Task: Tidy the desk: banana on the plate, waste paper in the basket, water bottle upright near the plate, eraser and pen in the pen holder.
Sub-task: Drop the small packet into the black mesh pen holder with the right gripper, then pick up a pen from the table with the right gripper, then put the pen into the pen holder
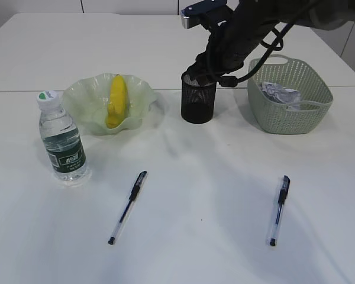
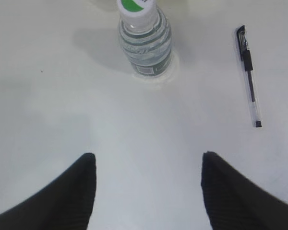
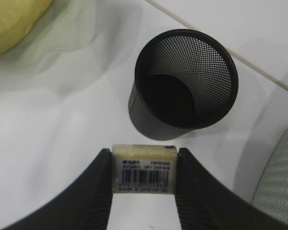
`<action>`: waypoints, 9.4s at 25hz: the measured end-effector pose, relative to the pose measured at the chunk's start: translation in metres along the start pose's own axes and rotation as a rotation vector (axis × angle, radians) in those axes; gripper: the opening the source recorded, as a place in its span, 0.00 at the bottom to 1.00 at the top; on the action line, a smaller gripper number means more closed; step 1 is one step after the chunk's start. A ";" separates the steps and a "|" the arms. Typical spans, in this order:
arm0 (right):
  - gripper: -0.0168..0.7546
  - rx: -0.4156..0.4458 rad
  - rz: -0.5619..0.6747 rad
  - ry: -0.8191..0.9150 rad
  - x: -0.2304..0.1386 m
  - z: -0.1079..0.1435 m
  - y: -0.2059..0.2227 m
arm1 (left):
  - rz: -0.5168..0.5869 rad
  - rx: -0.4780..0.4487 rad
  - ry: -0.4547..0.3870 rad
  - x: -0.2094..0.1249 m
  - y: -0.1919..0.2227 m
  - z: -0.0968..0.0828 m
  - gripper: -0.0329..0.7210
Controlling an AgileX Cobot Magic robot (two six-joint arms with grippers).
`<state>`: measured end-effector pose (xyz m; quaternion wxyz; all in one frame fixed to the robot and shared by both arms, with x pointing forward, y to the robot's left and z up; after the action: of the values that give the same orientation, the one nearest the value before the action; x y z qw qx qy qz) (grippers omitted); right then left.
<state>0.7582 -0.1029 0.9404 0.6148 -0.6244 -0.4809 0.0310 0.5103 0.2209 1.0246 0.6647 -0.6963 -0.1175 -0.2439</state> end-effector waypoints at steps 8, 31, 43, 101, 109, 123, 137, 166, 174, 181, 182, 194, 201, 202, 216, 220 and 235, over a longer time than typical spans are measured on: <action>0.40 -0.019 -0.035 0.018 0.013 -0.012 0.024 | 0.000 0.000 -0.002 0.000 0.000 0.000 0.69; 0.40 -0.091 -0.144 0.062 0.016 -0.037 0.071 | -0.005 0.004 0.001 0.001 0.000 0.001 0.69; 0.40 -0.091 -0.144 0.061 0.016 -0.037 0.071 | -0.005 0.006 0.002 0.001 0.000 0.001 0.69; 0.51 0.018 0.076 0.054 0.026 -0.035 -0.075 | 0.006 -0.016 -0.013 -0.001 0.000 -0.003 0.67; 0.51 0.017 0.137 0.094 0.006 -0.029 -0.092 | 0.007 -0.020 -0.016 -0.001 0.000 -0.004 0.67; 0.51 0.030 0.275 0.121 -0.055 -0.006 -0.133 | 0.010 -0.034 -0.024 -0.002 0.000 -0.006 0.67; 0.51 0.118 0.520 0.187 -0.150 0.041 -0.128 | 0.011 -0.042 -0.029 -0.002 0.000 -0.008 0.66; 0.51 -0.034 0.599 0.696 -0.225 0.070 -0.019 | 0.009 -0.043 -0.029 -0.002 0.000 -0.008 0.64; 0.50 -0.057 0.587 0.779 -0.228 0.072 -0.001 | 0.009 -0.043 -0.029 -0.002 0.000 -0.008 0.63; 0.36 -0.075 0.570 0.801 -0.227 0.069 0.001 | 0.009 -0.043 -0.029 -0.002 0.000 -0.008 0.62; 0.35 -0.076 0.569 0.801 -0.227 0.069 0.001 | 0.009 -0.043 -0.029 -0.002 0.000 -0.008 0.62; 0.15 -0.111 0.570 0.755 -0.230 0.061 0.000 | 0.009 -0.043 -0.029 -0.002 0.000 -0.008 0.62; 0.14 -0.119 0.572 0.740 -0.232 0.059 0.001 | 0.008 -0.043 -0.029 -0.001 0.000 -0.008 0.62; 0.14 -0.122 0.571 0.733 -0.232 0.058 0.000 | 0.008 -0.043 -0.029 -0.001 0.000 -0.008 0.62; 0.09 -0.110 0.420 0.581 -0.193 0.038 -0.039 | 0.008 -0.043 -0.029 -0.001 0.000 -0.008 0.62; 0.09 -0.114 0.363 0.545 -0.179 0.032 -0.057 | 0.008 -0.043 -0.029 -0.001 0.000 -0.008 0.62; 0.09 -0.150 0.020 0.409 -0.112 0.006 -0.105 | 0.012 -0.042 -0.029 -0.002 0.000 -0.008 0.62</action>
<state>0.6354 -0.1932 0.9606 0.6510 -0.6664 -0.3409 -0.1263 0.5069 0.2133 1.0236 0.6494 -0.7144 -0.1179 -0.2324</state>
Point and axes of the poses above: a point on each arm's last joint axis where the gripper is mounted, y pointing out along that axis toward the gripper, z along the wrist's bending axis when the last joint is at zero, x = y × z, the point moved 10 cm from there along y, pointing out along that axis toward the gripper, and after that the axes turned 10 degrees about -y, right-handed, at the moved point
